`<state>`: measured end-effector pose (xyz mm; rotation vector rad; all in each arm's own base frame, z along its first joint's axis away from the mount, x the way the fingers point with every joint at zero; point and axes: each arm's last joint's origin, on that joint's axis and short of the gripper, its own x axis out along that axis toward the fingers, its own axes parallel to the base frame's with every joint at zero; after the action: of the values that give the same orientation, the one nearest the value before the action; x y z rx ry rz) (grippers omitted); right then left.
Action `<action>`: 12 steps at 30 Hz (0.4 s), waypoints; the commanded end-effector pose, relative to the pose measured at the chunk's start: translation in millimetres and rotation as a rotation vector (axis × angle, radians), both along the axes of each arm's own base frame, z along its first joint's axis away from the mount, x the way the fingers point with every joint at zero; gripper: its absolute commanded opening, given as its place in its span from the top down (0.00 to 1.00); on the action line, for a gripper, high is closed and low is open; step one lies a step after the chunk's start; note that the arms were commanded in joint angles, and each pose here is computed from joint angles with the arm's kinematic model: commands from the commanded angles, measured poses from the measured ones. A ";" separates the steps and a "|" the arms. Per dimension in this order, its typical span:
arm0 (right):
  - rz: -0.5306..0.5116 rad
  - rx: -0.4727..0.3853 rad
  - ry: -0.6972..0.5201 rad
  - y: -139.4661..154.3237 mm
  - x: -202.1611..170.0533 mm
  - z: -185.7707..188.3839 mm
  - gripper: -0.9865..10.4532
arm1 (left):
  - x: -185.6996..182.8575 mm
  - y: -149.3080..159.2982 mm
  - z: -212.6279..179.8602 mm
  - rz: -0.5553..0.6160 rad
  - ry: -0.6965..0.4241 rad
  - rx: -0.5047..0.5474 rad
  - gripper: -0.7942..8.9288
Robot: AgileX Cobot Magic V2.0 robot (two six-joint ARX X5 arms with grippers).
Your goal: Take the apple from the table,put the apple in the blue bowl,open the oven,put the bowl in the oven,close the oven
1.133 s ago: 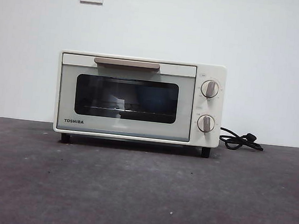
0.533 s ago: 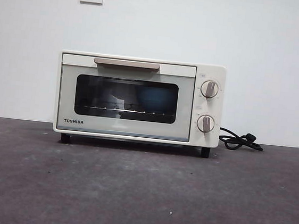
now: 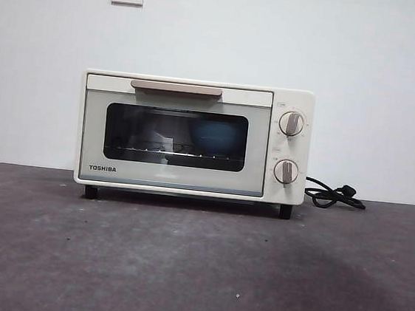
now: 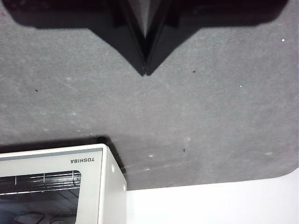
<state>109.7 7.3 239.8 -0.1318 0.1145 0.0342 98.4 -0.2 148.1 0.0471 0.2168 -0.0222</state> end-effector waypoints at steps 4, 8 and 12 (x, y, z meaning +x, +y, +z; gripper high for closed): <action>-0.100 -0.002 -0.006 -10.9 -6.4 -33.0 0.91 | 0.5 0.2 -3.0 0.000 0.005 -0.010 0.92; -0.113 -0.002 -0.007 -12.2 -9.8 -52.1 0.91 | 0.5 0.2 -3.0 0.000 0.005 -0.010 0.92; -0.113 0.005 0.008 -12.1 -10.5 -67.4 0.91 | 0.5 0.2 -3.0 0.000 0.005 -0.010 0.92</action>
<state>98.8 -4.8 176.6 -0.1247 0.1255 -0.0782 98.5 -0.2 148.1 0.0471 0.2171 -0.0222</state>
